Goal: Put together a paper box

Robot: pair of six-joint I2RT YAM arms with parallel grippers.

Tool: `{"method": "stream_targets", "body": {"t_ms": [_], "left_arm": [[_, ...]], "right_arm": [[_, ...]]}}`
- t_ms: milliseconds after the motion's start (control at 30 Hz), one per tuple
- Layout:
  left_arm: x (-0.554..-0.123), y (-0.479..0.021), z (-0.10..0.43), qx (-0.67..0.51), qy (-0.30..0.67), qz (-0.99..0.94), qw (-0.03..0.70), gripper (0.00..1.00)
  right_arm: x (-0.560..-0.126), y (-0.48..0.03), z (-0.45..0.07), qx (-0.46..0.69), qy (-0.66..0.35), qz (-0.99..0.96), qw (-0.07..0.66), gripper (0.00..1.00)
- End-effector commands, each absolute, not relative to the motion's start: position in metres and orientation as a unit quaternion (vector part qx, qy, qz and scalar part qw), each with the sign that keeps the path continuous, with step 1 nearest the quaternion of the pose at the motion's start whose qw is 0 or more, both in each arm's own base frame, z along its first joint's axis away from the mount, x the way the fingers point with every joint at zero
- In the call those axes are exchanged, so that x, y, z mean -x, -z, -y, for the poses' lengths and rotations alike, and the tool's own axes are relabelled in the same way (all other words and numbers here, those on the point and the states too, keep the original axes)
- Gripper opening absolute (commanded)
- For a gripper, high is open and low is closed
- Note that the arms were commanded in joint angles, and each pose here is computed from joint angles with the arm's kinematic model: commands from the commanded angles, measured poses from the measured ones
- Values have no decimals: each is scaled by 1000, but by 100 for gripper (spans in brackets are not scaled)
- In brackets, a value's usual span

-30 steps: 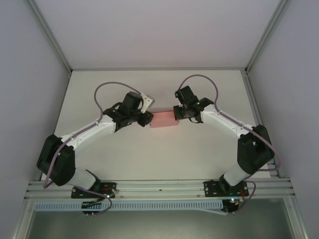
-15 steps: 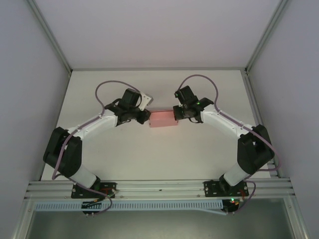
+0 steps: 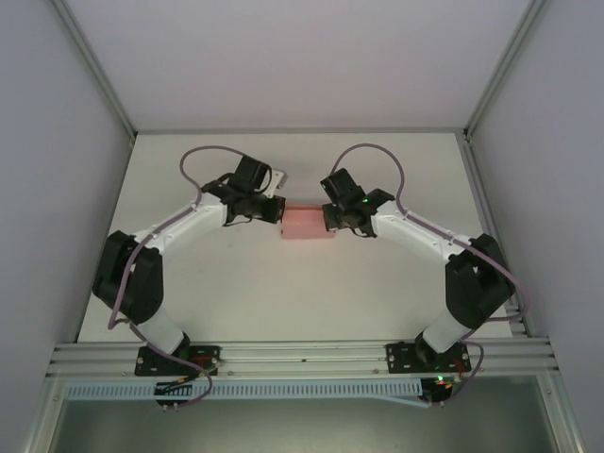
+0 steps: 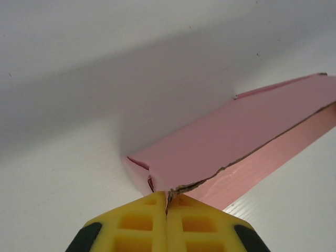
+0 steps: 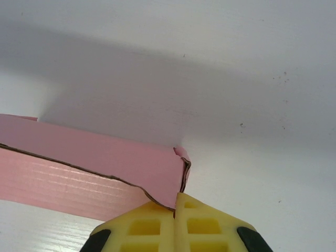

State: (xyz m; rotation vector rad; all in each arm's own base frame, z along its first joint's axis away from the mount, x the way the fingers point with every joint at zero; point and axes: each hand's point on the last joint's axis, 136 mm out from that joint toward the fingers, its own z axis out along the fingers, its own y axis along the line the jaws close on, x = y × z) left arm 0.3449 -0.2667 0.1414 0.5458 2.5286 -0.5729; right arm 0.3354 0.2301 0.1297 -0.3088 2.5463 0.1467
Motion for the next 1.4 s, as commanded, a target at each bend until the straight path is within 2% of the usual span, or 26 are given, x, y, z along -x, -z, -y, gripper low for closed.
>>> {"method": "stream_targets", "body": {"t_ms": [0,200,400,600,1067,1200,1300,1367], "left_arm": [[-330,-155,293,-190,287,-919,190,0],[-338,-153,288,-176,279,-925,186,0],[-336,-126,274,-176,235,-928,227,0],[-323,-109,269,-164,236,-923,254,0],[-287,-50,259,-193,171,-941,220,0],[-288,-46,257,-203,157,-942,216,0],[-290,-54,261,-204,164,-938,225,0],[-294,-62,261,-202,163,-936,237,0]], "right_arm": [[-295,-78,-236,131,-50,-973,184,0],[-293,-77,-233,126,-43,-973,186,0],[-298,-81,-239,118,-66,-967,214,0],[-300,-80,-245,116,-78,-963,232,0],[-289,-68,-239,114,-86,-951,273,0],[-296,-82,-242,124,-83,-946,287,10],[-303,-100,-250,124,-97,-940,303,13],[-309,-113,-253,117,-107,-934,319,21]]}}
